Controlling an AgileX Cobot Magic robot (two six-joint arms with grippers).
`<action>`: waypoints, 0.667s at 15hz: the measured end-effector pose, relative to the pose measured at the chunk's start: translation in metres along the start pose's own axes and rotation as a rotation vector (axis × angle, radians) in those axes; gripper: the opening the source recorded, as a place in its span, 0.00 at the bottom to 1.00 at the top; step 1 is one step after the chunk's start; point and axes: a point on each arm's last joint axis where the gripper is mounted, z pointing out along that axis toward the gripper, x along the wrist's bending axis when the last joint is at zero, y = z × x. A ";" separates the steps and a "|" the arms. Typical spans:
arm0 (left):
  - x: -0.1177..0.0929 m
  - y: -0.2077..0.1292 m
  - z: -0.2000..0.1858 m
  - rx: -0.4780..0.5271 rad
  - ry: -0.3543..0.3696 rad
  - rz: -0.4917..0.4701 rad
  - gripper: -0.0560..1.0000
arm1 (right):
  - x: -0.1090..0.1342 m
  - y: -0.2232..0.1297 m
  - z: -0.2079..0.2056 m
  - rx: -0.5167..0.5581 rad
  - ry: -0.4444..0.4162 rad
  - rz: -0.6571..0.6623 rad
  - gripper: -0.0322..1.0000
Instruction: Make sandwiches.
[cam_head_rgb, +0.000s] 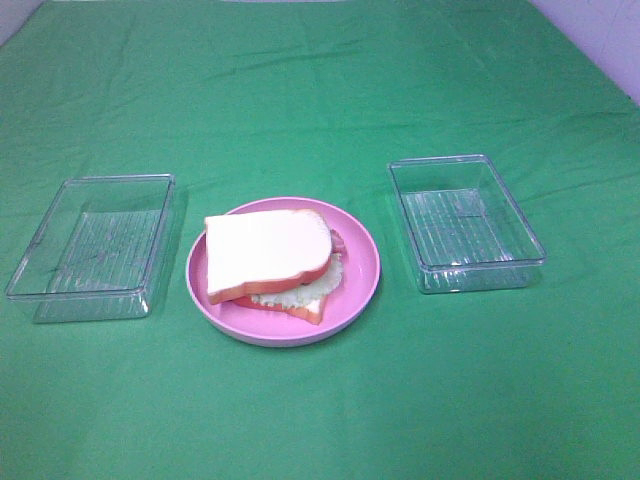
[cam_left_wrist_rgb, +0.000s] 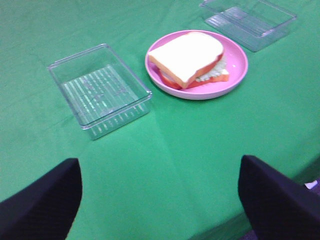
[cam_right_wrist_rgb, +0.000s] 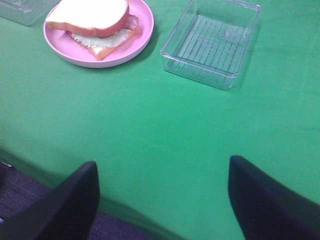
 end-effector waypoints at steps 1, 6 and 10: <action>-0.001 0.000 0.000 0.001 0.139 -0.067 0.81 | 0.000 0.000 0.000 0.000 -0.036 0.033 0.70; -0.003 0.000 -0.001 0.003 0.417 -0.204 0.81 | -0.002 -0.001 -0.001 -0.021 -0.300 0.244 0.70; -0.003 0.000 -0.001 0.003 0.462 -0.227 0.81 | 0.002 -0.005 -0.006 -0.072 -0.371 0.277 0.70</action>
